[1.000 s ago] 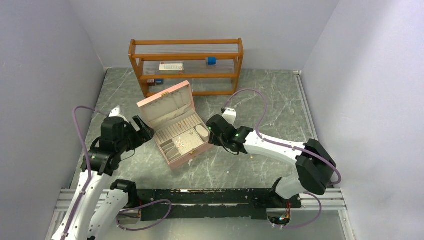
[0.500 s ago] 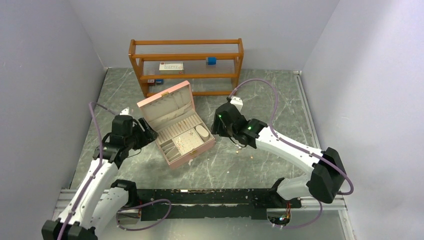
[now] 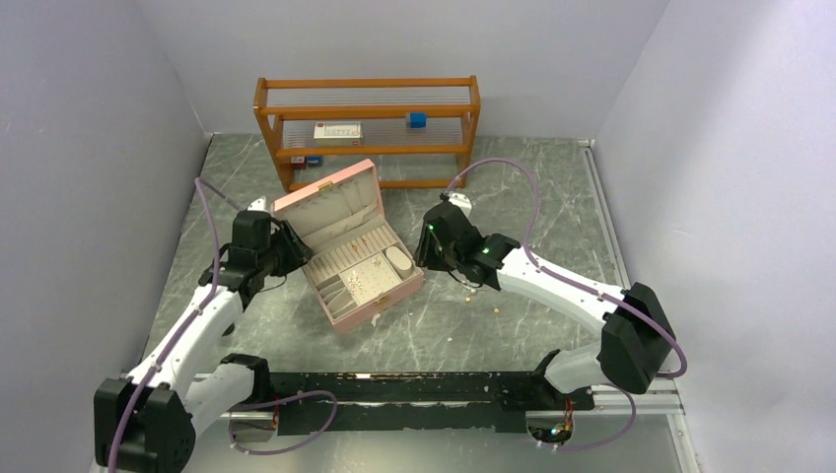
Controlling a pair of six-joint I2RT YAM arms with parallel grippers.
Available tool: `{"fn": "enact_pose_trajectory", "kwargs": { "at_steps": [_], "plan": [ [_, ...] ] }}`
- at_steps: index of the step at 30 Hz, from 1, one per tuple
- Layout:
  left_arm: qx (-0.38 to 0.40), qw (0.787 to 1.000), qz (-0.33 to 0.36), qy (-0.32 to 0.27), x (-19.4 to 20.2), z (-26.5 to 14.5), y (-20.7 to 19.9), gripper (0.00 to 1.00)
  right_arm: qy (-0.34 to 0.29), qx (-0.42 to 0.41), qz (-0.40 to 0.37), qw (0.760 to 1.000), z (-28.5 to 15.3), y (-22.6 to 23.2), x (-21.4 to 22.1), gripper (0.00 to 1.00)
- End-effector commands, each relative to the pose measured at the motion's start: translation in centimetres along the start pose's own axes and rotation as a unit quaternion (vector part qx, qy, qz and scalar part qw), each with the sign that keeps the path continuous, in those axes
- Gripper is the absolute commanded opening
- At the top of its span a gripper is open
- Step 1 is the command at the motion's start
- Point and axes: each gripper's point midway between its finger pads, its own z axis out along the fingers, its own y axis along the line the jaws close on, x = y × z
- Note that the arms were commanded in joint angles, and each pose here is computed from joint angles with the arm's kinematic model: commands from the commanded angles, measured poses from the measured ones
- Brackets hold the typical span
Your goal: Organize the mixed jewelry
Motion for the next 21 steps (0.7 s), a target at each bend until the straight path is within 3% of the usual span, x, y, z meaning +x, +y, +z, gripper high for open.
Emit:
{"fn": "enact_pose_trajectory", "kwargs": {
  "at_steps": [1, 12, 21],
  "plan": [
    [0.045, 0.998, 0.031, -0.029, -3.3, 0.8, -2.8, 0.44, -0.005, 0.003, 0.008, 1.000, 0.4, -0.7, -0.3, 0.37],
    [0.035, 0.998, 0.059, -0.013, -4.5, 1.7, -3.5, 0.46, -0.008, 0.038, 0.027, 0.999, -0.2, -2.4, -0.5, 0.34],
    [-0.037, 0.998, 0.041, -0.042, -4.5, -3.5, -0.7, 0.75, -0.031, 0.180, 0.008, 0.983, -2.7, -9.3, -0.1, 0.35]
  ]
}}
